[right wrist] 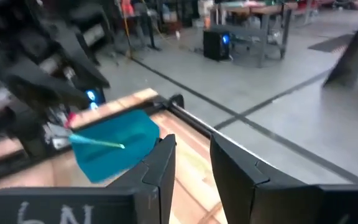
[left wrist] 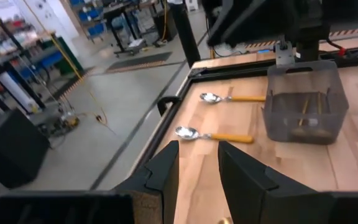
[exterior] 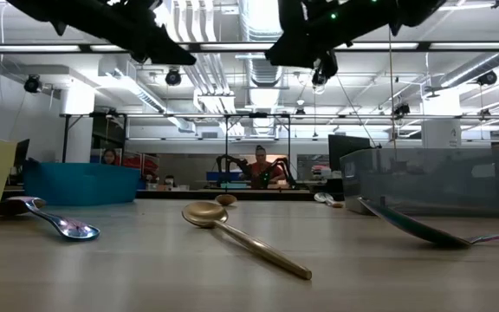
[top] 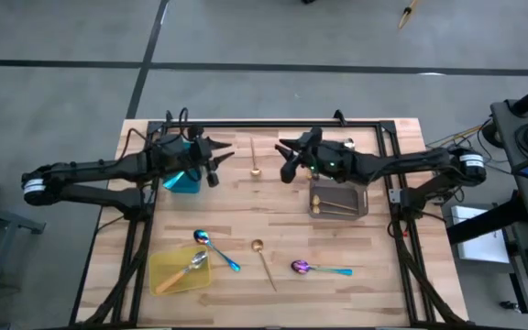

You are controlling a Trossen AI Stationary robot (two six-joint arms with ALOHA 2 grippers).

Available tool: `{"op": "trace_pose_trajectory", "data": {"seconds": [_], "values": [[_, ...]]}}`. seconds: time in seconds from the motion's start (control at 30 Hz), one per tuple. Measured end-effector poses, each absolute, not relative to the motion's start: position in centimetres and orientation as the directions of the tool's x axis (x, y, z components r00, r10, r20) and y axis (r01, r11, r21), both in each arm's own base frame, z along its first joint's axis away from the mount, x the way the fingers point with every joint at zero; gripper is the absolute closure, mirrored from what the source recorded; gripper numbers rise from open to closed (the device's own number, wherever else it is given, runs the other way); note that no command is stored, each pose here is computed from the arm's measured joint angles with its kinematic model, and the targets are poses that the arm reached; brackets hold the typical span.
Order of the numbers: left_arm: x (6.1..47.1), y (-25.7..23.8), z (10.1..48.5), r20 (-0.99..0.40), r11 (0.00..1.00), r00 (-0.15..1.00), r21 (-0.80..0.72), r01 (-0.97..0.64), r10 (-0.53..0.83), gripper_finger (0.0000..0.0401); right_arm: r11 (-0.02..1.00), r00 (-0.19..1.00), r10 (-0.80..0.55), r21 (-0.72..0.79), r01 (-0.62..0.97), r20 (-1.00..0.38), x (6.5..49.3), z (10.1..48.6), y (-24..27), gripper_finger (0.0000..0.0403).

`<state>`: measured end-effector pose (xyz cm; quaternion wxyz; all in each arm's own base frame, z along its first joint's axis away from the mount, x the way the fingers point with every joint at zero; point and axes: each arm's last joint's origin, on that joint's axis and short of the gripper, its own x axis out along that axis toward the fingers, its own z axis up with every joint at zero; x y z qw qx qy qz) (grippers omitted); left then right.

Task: Sort silverware by color (type)
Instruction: Put the yellow spoon into the yellow bin

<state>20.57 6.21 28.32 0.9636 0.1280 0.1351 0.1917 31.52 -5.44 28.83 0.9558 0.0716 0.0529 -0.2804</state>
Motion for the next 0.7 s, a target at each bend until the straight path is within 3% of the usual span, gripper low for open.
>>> {"op": "trace_pose_trajectory", "data": {"seconds": [0.37,0.7], "values": [[20.5,6.3,28.4,-0.216,0.858,0.887,0.423,-0.292,0.409,0.0308,0.748,0.674,-0.570,0.043,0.663,-0.469,33.3,29.4,-8.4,0.0335],[20.5,6.4,28.1,-0.224,0.781,0.883,0.585,-0.217,0.412,0.0308,0.616,0.451,-0.584,-0.007,0.788,-0.675,33.9,26.2,-12.9,0.0335]]}}
